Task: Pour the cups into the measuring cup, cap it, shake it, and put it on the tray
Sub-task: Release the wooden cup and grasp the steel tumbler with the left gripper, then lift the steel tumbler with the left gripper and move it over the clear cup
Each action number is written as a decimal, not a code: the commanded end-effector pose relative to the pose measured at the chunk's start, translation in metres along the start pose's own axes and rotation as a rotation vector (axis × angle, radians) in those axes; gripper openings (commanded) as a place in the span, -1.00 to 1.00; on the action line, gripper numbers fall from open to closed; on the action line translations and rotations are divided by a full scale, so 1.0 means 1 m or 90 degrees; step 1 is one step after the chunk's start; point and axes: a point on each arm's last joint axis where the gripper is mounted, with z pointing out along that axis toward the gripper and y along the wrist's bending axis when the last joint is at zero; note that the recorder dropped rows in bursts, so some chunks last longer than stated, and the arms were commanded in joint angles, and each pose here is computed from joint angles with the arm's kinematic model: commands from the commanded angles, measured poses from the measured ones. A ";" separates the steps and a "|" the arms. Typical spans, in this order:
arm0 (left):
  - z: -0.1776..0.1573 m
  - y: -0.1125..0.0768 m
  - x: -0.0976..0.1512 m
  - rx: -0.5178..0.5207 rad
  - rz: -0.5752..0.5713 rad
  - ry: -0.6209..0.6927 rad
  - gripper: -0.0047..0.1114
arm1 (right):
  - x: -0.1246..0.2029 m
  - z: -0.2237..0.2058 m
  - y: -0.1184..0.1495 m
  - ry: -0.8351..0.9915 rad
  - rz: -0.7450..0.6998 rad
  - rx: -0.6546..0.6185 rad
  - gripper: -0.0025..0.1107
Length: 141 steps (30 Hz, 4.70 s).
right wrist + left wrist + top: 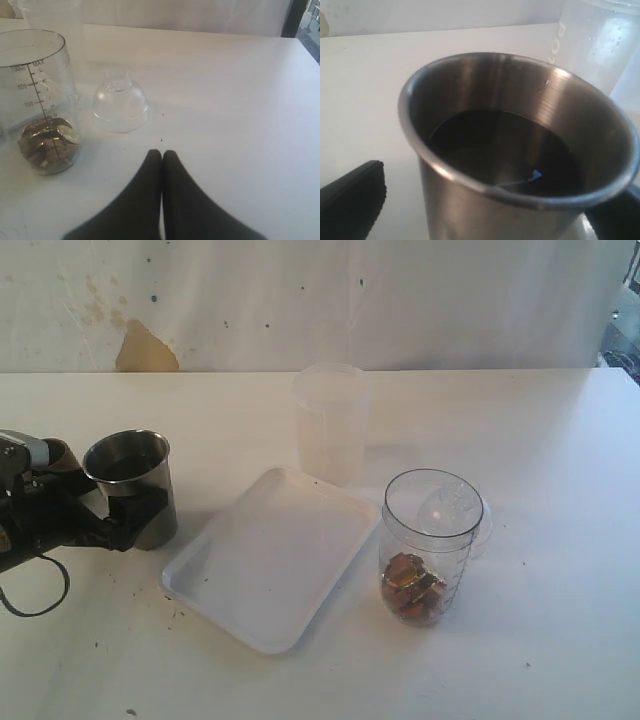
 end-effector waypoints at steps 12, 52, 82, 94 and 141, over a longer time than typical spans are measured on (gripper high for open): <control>0.020 0.008 0.004 0.042 0.009 -0.009 0.88 | 0.001 0.000 0.000 -0.004 -0.002 0.004 -0.96; 0.033 -0.004 0.000 0.079 -0.007 0.004 -0.91 | 0.001 0.000 0.000 -0.004 -0.002 0.004 -0.96; 0.059 -0.150 -0.136 0.249 0.165 -0.054 -0.92 | 0.001 0.000 0.000 -0.004 -0.002 0.004 -0.96; 0.075 -0.202 -0.148 0.271 0.257 -0.042 -0.92 | 0.001 0.000 0.000 -0.004 -0.002 0.004 -0.96; 0.089 -0.224 -0.133 0.264 0.518 -0.048 -0.92 | 0.001 0.000 0.000 -0.004 0.010 0.004 -0.96</control>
